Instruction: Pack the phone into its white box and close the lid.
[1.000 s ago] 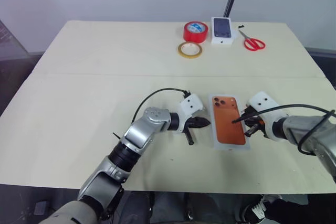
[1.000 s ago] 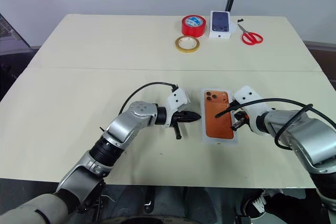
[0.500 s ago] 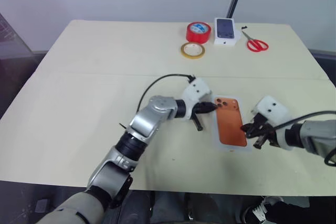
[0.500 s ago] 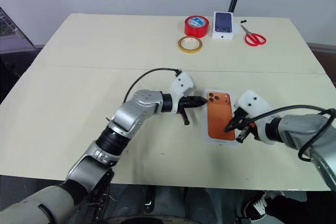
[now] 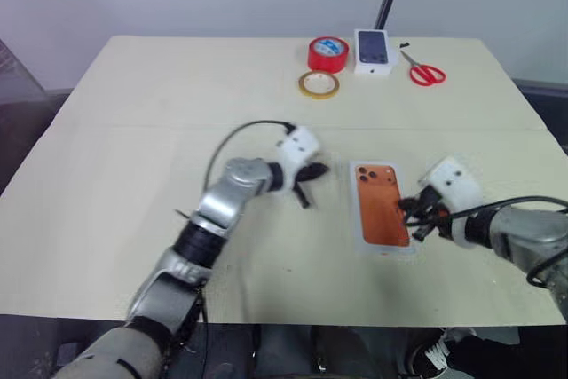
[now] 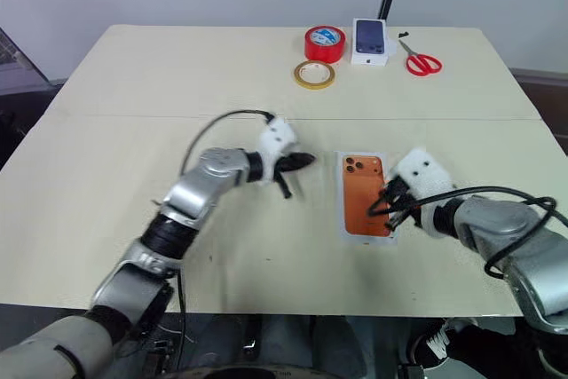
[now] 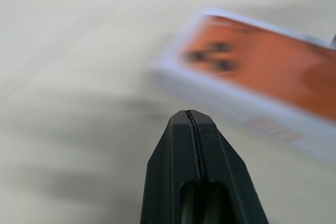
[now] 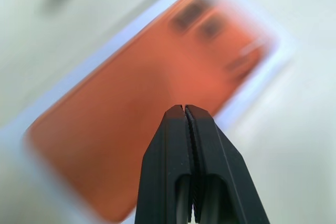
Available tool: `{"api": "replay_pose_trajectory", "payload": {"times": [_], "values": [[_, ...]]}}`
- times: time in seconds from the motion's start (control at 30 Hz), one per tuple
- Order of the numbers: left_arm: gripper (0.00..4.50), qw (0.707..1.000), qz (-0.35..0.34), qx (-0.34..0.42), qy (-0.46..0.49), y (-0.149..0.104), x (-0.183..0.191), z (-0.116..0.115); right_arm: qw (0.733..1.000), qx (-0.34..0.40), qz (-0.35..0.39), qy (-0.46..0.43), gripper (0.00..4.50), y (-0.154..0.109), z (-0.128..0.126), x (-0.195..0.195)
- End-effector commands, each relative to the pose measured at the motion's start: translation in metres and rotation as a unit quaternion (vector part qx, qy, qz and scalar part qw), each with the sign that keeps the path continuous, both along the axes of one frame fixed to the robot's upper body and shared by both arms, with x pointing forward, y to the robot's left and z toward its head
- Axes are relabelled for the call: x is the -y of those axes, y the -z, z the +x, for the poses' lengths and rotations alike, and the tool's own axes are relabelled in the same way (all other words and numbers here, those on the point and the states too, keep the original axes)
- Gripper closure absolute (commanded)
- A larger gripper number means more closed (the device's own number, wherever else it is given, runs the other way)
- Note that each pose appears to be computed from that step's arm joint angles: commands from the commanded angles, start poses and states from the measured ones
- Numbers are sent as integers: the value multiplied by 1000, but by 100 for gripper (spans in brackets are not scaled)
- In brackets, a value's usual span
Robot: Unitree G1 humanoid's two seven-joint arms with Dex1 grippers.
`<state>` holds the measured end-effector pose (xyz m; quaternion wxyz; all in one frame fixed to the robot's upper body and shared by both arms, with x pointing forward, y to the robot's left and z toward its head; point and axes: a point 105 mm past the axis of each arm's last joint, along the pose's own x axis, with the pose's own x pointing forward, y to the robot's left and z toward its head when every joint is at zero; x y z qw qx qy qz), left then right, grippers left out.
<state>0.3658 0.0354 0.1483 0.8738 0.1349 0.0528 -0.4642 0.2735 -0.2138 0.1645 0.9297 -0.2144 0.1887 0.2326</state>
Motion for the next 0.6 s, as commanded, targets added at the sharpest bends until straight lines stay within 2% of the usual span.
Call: {"api": "replay_pose_trajectory", "payload": {"times": [0.03, 0.17, 0.3, 0.43, 0.6], "values": [[450, 996, -22, 46, -66, -24, -63, 5, 997, 67, 24, 13, 444, -23, 8, 15], [450, 987, -23, 46, -150, -27, -131, 6, 994, 86, 73, -2, 444, -29, 13, 15], [450, 978, -11, 48, -203, -23, -171, -1, 991, 84, 104, -15, 444, -27, 18, 17], [450, 971, -19, 40, -237, -19, -189, -9, 990, 79, 117, -20, 444, -24, 22, 20], [450, 970, -14, 30, -240, -12, -189, -18, 990, 72, 120, -34, 444, -20, 22, 18]]}}
